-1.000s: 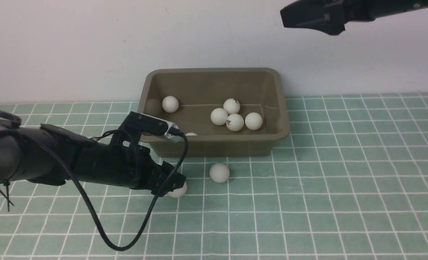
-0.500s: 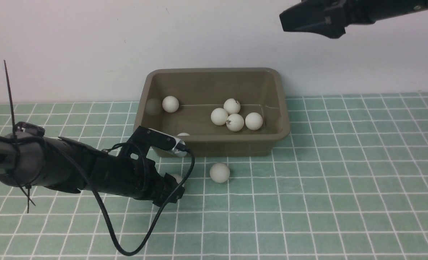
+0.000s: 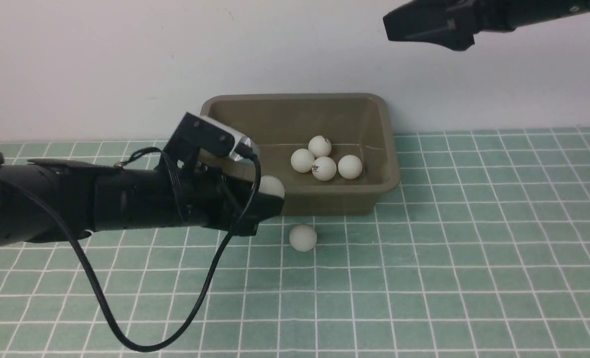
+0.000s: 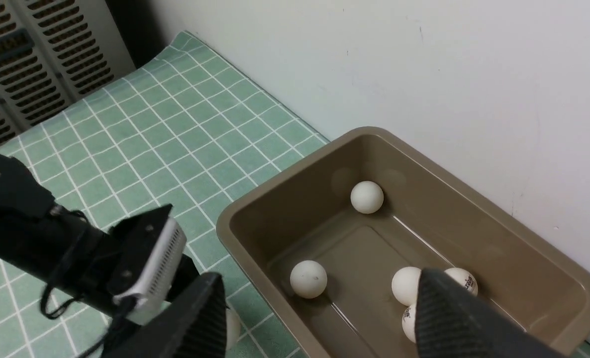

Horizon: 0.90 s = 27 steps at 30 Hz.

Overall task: Put the table tennis balls in the box on the green coffee tablecloth.
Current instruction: 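Drop the ball into the bin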

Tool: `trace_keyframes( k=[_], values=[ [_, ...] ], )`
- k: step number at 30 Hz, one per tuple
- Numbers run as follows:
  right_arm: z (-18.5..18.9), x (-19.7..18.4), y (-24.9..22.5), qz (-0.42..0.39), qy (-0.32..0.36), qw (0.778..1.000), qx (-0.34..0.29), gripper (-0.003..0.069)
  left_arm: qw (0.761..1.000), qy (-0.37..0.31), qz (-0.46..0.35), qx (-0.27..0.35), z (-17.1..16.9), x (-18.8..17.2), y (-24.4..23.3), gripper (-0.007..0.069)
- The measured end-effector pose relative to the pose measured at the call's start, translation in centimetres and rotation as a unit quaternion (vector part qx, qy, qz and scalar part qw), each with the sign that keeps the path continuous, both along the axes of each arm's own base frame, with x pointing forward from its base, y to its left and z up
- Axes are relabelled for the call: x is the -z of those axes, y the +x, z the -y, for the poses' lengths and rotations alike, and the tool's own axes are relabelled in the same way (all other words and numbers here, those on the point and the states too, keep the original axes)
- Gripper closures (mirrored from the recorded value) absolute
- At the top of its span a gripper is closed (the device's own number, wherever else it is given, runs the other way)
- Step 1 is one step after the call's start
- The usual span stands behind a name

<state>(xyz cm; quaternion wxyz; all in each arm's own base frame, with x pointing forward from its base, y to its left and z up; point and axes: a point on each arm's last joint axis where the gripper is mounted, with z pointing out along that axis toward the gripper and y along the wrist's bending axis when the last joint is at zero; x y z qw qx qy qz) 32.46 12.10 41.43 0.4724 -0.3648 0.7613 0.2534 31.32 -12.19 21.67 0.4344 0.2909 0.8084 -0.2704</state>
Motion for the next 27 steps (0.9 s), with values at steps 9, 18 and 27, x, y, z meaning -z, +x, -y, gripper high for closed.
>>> trace_keyframes(
  k=[9,18,27],
  values=[
    [0.0,0.0,0.0,-0.001,0.000,1.000,-0.001,0.0198,0.992,0.076,0.093,-0.033,-0.1,-1.4,5.4,0.0276],
    [0.0,0.0,0.0,-0.001,0.000,1.000,-0.002,0.0198,0.991,0.081,0.076,-0.072,0.7,1.7,11.5,0.0216],
    [0.0,0.1,-0.1,-0.003,-0.001,1.000,-0.005,0.0198,0.990,0.067,0.053,-0.114,0.2,0.7,11.4,0.0139]
  ],
)
